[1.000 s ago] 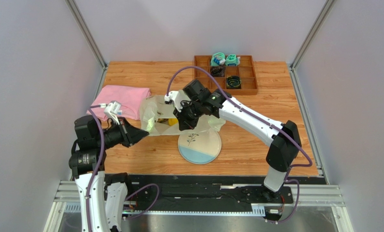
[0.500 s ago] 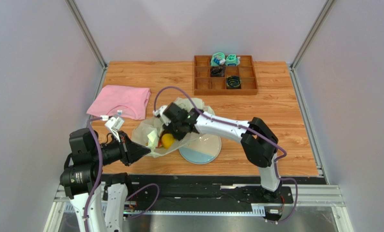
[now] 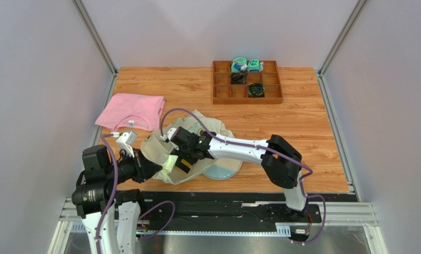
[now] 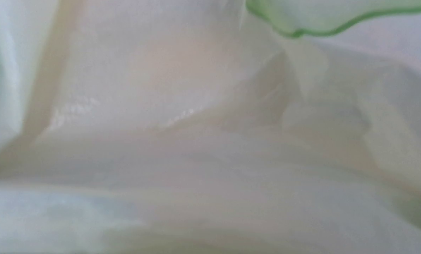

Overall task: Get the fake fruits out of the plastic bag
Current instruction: Take out the fake fruit from the plastic bag.

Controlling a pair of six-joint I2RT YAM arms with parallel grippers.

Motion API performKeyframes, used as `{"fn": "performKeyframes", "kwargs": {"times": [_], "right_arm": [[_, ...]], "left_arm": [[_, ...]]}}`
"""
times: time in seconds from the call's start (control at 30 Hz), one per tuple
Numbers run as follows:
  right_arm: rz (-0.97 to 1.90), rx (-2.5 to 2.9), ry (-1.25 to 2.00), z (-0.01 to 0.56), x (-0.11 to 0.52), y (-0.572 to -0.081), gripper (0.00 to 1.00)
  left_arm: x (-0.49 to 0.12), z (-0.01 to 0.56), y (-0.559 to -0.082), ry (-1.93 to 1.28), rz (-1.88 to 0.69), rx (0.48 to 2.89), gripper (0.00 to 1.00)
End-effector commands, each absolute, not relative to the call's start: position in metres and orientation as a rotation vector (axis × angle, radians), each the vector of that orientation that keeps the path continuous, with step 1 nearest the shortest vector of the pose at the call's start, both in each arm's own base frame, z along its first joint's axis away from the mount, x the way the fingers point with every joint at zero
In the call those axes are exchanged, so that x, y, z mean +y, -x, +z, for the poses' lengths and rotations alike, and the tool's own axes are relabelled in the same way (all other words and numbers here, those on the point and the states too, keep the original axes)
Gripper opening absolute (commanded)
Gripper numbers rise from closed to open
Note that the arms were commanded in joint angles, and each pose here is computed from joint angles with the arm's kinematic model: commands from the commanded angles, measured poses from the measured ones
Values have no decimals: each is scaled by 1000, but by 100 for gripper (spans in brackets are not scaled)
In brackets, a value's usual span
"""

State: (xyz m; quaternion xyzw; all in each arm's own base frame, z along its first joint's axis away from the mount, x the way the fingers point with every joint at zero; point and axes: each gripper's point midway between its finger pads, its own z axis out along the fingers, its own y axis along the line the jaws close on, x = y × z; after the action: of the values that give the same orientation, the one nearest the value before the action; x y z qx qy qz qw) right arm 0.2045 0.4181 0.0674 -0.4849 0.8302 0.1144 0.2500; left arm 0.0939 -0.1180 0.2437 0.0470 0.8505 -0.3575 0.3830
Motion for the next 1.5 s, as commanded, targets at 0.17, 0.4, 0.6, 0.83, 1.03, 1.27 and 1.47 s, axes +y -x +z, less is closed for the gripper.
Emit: {"fn": "performKeyframes", "kwargs": {"times": [0.17, 0.4, 0.6, 0.83, 1.03, 1.27, 1.47], "right_arm": [[382, 2218, 1172, 79, 474, -230, 99], [539, 2209, 1189, 86, 510, -222, 99], [422, 2202, 1195, 67, 509, -233, 95], [333, 2230, 1272, 71, 479, -234, 95], [420, 2156, 1388, 86, 482, -231, 44], [867, 1866, 1513, 217, 488, -204, 34], [1064, 1665, 1491, 316, 440, -190, 32]], "left_arm": [[-133, 259, -83, -232, -1024, 2109, 0], [-132, 259, -83, -240, -1025, 2120, 0], [-130, 259, -86, -241, -1009, 2134, 0], [-129, 260, -94, -236, -1017, 2133, 0], [-128, 259, -107, -226, -1018, 2125, 0], [-120, 274, -137, -232, -934, 2038, 0], [-91, 300, -188, -71, -730, 1938, 0]]}}
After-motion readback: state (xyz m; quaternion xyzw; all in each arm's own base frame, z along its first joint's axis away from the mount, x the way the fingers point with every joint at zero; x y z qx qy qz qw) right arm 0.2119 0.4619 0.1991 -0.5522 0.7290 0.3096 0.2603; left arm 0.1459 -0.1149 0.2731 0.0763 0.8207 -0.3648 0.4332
